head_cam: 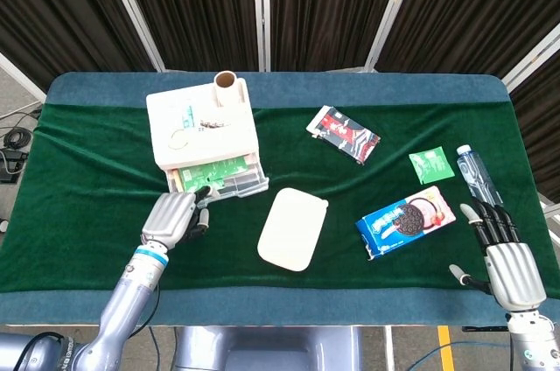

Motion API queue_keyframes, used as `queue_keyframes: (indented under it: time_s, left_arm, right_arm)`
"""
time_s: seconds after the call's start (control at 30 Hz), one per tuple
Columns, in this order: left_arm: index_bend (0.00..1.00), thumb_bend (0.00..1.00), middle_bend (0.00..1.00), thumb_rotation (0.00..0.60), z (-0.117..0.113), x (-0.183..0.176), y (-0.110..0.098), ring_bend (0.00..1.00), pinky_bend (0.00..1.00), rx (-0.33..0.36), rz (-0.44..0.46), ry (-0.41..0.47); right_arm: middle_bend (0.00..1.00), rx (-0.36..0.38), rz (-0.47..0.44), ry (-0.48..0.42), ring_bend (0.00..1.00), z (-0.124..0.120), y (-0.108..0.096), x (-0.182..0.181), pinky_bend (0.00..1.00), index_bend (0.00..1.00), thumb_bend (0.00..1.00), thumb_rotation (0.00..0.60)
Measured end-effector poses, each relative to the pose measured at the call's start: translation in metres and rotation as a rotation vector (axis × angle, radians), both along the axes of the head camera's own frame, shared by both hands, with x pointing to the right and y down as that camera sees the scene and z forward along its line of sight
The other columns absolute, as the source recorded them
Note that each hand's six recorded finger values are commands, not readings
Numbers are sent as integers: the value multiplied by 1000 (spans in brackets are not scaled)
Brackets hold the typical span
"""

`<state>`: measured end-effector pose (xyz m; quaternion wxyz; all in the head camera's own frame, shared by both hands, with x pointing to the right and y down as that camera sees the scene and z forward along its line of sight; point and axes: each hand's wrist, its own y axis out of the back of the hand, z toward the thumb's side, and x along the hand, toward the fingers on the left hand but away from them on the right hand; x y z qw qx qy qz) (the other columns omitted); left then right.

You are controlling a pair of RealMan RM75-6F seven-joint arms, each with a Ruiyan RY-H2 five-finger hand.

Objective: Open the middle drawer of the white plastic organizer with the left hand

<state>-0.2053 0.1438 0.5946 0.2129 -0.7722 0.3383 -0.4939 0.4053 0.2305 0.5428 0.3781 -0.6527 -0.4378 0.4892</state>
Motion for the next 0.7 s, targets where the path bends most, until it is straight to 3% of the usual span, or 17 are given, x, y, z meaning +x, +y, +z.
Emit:
queue_keyframes:
  time_s: [0.7]
  left_arm:
    - [366,726,950,600,-1,2,10,815,843,-2,28,7]
  right_arm:
    - [0,1,-2,0,0,0,0,-1,0,0,36,600]
